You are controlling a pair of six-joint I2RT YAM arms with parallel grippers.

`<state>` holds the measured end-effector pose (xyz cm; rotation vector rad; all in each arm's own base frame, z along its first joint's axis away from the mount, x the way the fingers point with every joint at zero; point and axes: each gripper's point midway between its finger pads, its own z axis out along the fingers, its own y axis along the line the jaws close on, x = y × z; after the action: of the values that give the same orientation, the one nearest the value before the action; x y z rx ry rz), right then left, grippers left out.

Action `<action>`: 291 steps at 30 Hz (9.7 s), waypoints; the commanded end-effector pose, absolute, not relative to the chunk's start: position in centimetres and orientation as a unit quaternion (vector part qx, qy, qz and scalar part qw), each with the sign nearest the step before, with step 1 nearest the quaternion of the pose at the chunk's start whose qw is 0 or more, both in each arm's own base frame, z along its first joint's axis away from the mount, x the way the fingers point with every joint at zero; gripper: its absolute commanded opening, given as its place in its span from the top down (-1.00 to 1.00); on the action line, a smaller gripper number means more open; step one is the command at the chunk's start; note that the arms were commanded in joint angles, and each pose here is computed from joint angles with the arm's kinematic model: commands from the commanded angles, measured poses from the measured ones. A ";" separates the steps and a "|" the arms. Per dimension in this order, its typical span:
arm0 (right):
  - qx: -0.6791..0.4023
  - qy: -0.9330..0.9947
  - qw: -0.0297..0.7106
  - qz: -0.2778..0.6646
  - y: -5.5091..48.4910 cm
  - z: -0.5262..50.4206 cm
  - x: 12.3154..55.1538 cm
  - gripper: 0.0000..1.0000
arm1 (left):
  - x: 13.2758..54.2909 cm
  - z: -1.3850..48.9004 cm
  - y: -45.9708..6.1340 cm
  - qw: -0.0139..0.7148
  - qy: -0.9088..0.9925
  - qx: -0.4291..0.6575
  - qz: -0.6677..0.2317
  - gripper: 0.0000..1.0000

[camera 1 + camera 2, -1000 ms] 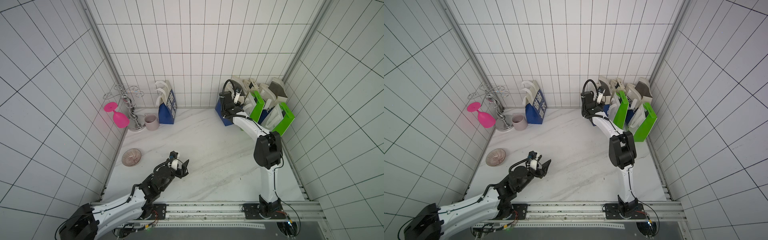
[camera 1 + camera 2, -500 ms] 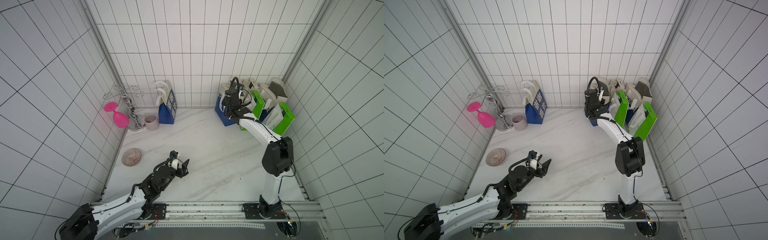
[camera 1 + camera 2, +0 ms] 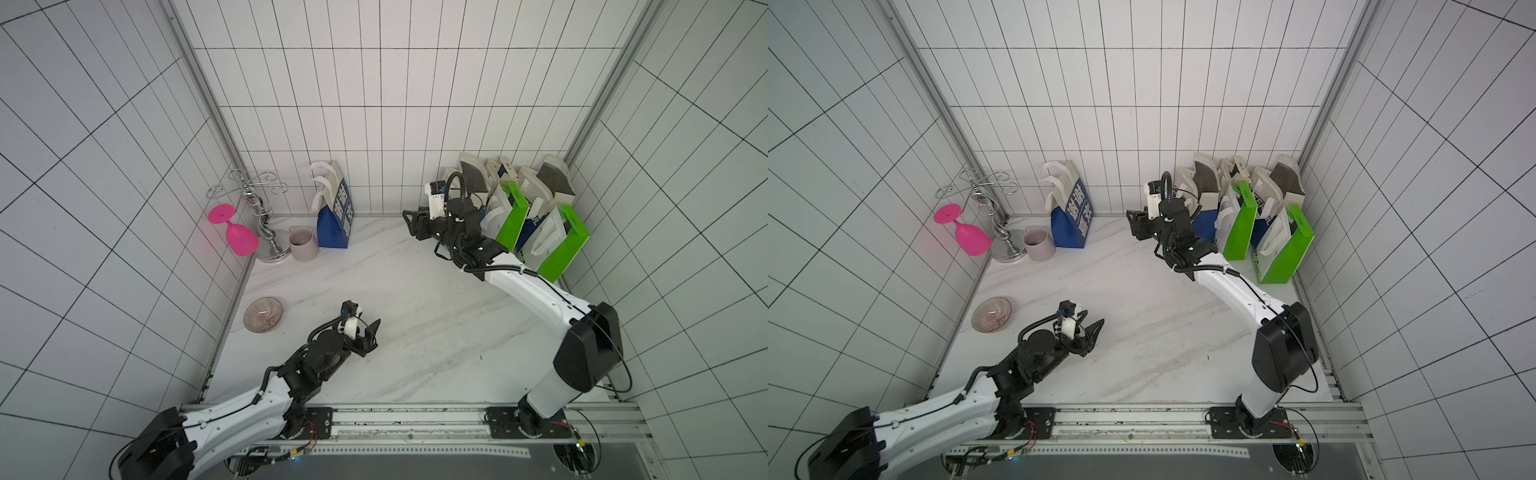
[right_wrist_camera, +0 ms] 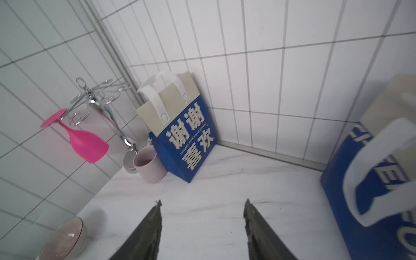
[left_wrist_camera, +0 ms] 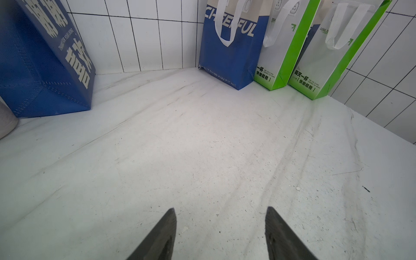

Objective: Open the takeout bag
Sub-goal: Move the takeout bag to the center of the board, then adjust the takeout bag at the center of the board.

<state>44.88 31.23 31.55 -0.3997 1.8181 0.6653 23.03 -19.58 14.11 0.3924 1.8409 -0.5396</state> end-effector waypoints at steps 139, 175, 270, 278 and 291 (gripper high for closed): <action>-0.144 0.744 0.604 0.247 20.9 24.3 26.6 0.14 | 29.8 16.4 -21.4 0.465 0.860 0.024 -0.209 0.49; -0.139 0.863 0.399 0.277 32.0 11.5 41.2 0.56 | 32.4 18.1 -9.9 0.496 0.850 -0.066 -0.166 -0.26; -0.064 0.814 0.501 0.288 17.3 22.9 28.2 0.22 | 39.0 17.0 -18.3 0.557 0.646 0.217 -0.475 -0.46; -0.061 0.815 0.501 0.286 17.1 22.7 28.0 0.21 | 35.6 15.9 -19.9 0.539 0.659 0.212 -0.480 -0.18; -0.125 0.797 0.504 0.308 19.2 23.6 27.2 0.32 | 32.3 14.0 -23.3 0.509 0.681 0.238 -0.469 0.57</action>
<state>28.13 17.95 24.68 -0.2033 1.9247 0.7146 31.89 -23.47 13.76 0.5623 1.6533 -1.1610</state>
